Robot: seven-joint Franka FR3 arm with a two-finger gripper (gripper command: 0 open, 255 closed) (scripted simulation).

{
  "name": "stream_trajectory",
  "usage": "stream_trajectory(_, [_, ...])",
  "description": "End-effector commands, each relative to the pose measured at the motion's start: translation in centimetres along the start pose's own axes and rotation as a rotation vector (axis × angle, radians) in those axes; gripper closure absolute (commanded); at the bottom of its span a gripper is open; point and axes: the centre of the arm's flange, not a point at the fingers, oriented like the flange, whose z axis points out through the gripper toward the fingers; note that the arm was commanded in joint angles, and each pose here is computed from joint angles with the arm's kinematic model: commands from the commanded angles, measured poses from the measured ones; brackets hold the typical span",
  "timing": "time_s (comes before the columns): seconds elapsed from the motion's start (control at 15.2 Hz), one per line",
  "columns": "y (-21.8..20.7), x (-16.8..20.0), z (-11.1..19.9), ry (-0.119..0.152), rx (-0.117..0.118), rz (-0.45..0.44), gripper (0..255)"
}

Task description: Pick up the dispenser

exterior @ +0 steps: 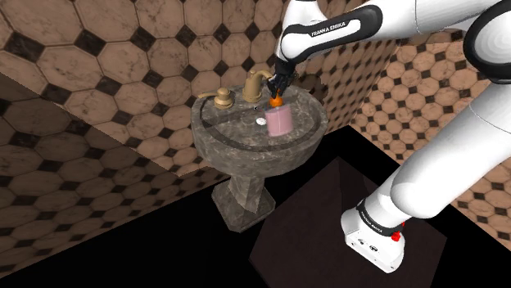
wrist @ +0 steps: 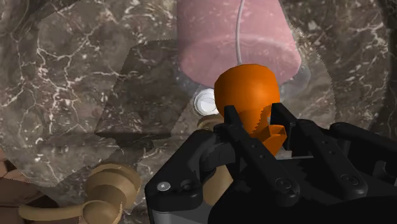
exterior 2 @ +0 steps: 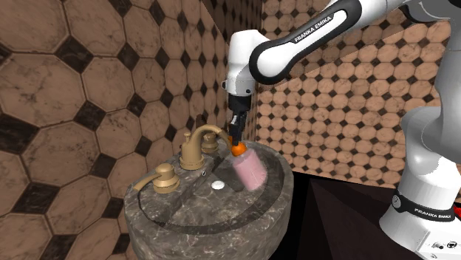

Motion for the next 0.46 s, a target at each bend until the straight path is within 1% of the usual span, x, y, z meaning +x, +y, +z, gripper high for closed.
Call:
stream_trajectory(0.0, [0.3,0.2,-1.5,0.005,0.000,0.001,255])
stream_trajectory(0.26, [0.4,0.3,-3.6,0.005,0.000,0.001,255])
stream_trajectory(0.4, [0.4,0.3,-3.6,0.005,0.000,0.001,255])
